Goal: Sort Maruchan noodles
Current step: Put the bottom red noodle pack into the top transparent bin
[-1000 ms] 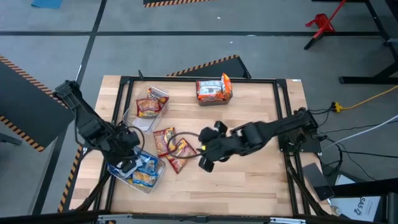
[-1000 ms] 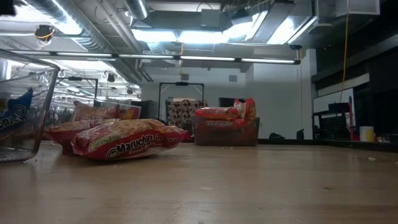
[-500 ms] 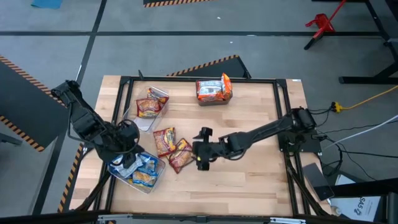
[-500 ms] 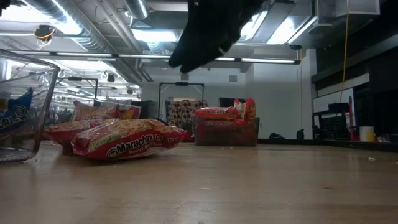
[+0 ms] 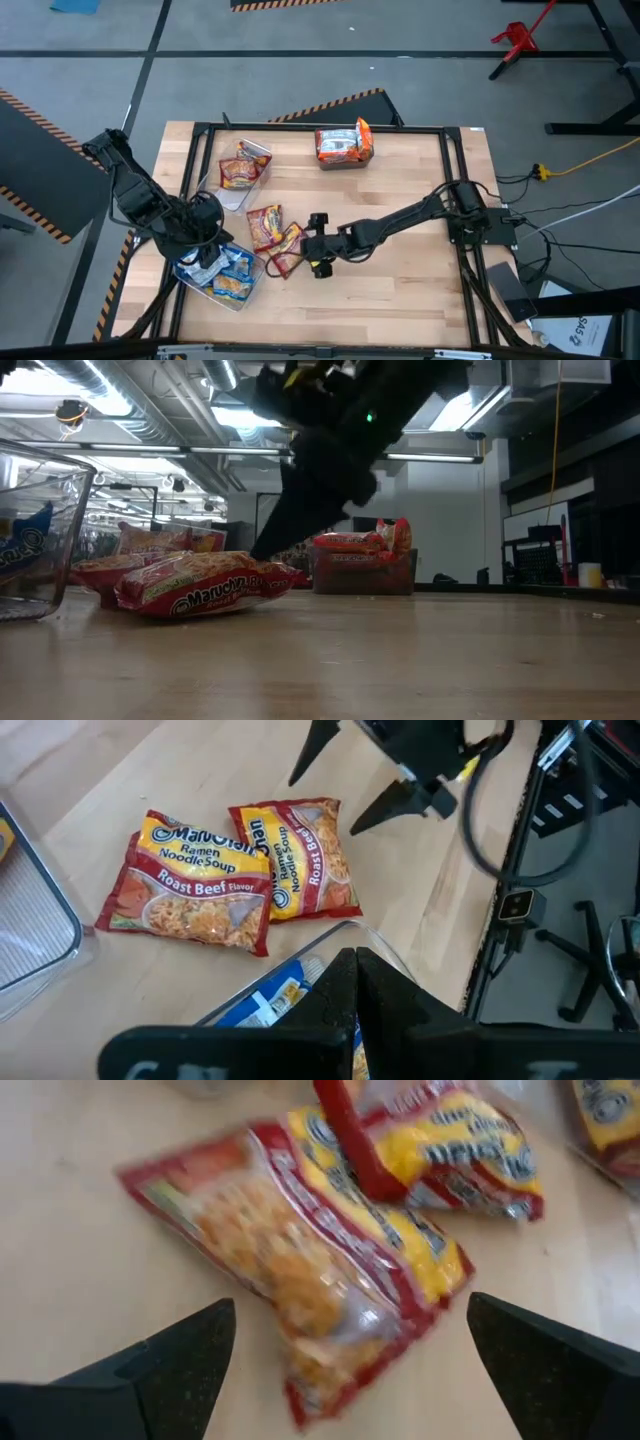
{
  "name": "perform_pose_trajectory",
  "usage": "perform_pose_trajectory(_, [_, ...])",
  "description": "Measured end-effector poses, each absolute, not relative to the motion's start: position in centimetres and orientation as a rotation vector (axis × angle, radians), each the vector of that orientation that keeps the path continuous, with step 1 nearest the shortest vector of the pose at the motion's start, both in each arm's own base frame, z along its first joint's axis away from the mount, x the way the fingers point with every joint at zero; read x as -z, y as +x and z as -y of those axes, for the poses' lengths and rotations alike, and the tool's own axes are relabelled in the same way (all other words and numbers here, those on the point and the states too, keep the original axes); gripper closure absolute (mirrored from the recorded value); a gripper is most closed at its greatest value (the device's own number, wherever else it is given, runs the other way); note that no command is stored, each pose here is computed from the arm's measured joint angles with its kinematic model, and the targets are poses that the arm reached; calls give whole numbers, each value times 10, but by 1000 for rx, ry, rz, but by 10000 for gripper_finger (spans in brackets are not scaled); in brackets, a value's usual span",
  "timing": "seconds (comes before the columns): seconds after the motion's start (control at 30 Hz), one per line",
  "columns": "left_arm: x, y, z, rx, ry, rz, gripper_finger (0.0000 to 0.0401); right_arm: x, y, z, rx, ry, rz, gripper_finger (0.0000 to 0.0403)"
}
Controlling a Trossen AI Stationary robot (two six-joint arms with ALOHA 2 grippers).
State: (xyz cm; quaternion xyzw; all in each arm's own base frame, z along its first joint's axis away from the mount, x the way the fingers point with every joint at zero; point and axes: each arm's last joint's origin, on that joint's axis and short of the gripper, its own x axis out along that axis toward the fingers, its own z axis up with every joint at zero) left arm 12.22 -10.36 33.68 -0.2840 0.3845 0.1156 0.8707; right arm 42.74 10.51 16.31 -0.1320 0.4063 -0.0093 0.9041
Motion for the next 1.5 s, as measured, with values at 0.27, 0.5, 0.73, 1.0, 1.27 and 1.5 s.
perform_pose_trajectory(0.27, [-336, 122, 102, -262, -576, -791, 401, -137, 432, -98, -7, -315, -905, 22])
perform_pose_trajectory(0.5, [-336, 121, 101, -269, -567, -796, 401, -125, 434, -98, 14, -325, -921, 70])
perform_pose_trajectory(0.73, [-336, 121, 101, -272, -563, -798, 401, -121, 433, -99, 33, -273, -942, 218])
perform_pose_trajectory(1.0, [-335, 120, 101, -277, -555, -804, 401, -124, 433, -101, 0, -120, -979, 387])
perform_pose_trajectory(1.27, [-335, 120, 100, -277, -555, -804, 401, -164, 437, -116, -32, -131, -1101, 397])
perform_pose_trajectory(1.5, [-348, 110, 90, -234, -663, -708, 401, -230, 449, -121, -25, -155, -1058, 399])
